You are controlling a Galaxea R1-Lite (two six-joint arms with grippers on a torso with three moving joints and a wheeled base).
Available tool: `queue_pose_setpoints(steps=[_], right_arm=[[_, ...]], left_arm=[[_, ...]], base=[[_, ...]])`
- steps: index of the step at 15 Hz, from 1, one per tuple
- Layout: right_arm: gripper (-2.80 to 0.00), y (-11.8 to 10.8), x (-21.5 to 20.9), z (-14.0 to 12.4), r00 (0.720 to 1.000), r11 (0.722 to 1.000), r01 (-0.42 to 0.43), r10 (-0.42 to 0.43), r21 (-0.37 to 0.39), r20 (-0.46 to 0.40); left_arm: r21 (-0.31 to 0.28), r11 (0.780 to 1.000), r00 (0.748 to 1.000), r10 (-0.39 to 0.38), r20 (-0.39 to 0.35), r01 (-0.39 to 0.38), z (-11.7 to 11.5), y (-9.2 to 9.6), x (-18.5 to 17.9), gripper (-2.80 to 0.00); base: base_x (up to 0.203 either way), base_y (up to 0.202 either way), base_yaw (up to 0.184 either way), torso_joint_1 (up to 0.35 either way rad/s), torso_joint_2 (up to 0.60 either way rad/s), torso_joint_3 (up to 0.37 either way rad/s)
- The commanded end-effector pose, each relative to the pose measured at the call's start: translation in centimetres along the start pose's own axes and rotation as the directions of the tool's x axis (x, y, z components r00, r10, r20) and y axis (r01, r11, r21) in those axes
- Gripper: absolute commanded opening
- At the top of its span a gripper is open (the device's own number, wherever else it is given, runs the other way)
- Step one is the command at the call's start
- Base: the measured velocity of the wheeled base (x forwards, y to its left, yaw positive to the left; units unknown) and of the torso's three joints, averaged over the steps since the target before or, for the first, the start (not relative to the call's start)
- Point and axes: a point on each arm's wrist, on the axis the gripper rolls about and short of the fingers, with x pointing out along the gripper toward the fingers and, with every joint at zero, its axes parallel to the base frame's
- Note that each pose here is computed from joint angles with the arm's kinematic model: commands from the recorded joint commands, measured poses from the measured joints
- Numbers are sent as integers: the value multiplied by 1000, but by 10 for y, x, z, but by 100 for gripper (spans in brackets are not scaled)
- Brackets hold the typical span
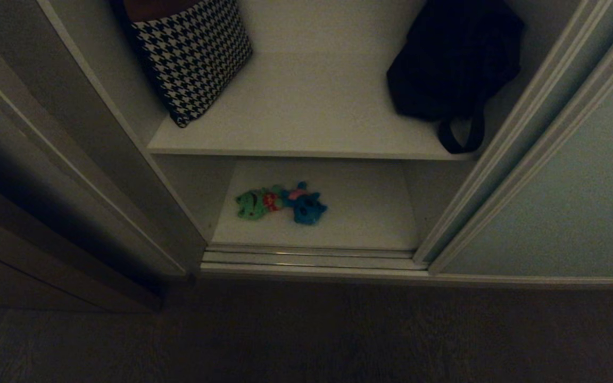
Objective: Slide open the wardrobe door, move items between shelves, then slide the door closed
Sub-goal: Close the door
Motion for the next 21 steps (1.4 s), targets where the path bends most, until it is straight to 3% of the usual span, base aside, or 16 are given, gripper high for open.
queue_pose_setpoints(steps=[1,3,6,9,12,14,17,21], right_arm=[[-280,0,-10,43,1000,1000,-4,4,21,21],[-280,1,-24,97,998,999,-20,17,41,63],[-280,1,-21,171,999,999,-23,20,48,46],[-280,2,7,214,1000,1000,-10,11,20,-27],[-280,1,41,252,999,998,48,-47,28,-22],[-280,0,57,282,992,990,118,-120,74,29],[-280,0,70,306,990,984,131,-137,124,39],[-280,0,84,308,1000,992,-16,19,128,-22]], left_arm=[[-1,1000,1000,1,-2,-1,0,0,0,-280],[0,1000,1000,-2,-1,2,0,0,0,-280],[-1,1000,1000,0,-2,0,0,0,0,-280],[-1,1000,1000,0,-2,0,0,0,0,-280],[-1,1000,1000,0,-2,0,0,0,0,-280],[-1,1000,1000,1,-2,-1,0,0,0,-280],[-1,1000,1000,0,-2,0,0,0,0,-280],[-1,1000,1000,1,-2,-1,0,0,0,-280]], base=[[0,0,0,0,0,0],[0,0,0,0,0,0],[0,0,0,0,0,0],[0,0,0,0,0,0],[0,0,0,0,0,0],[0,0,0,0,0,0],[0,0,0,0,0,0],[0,0,0,0,0,0]])
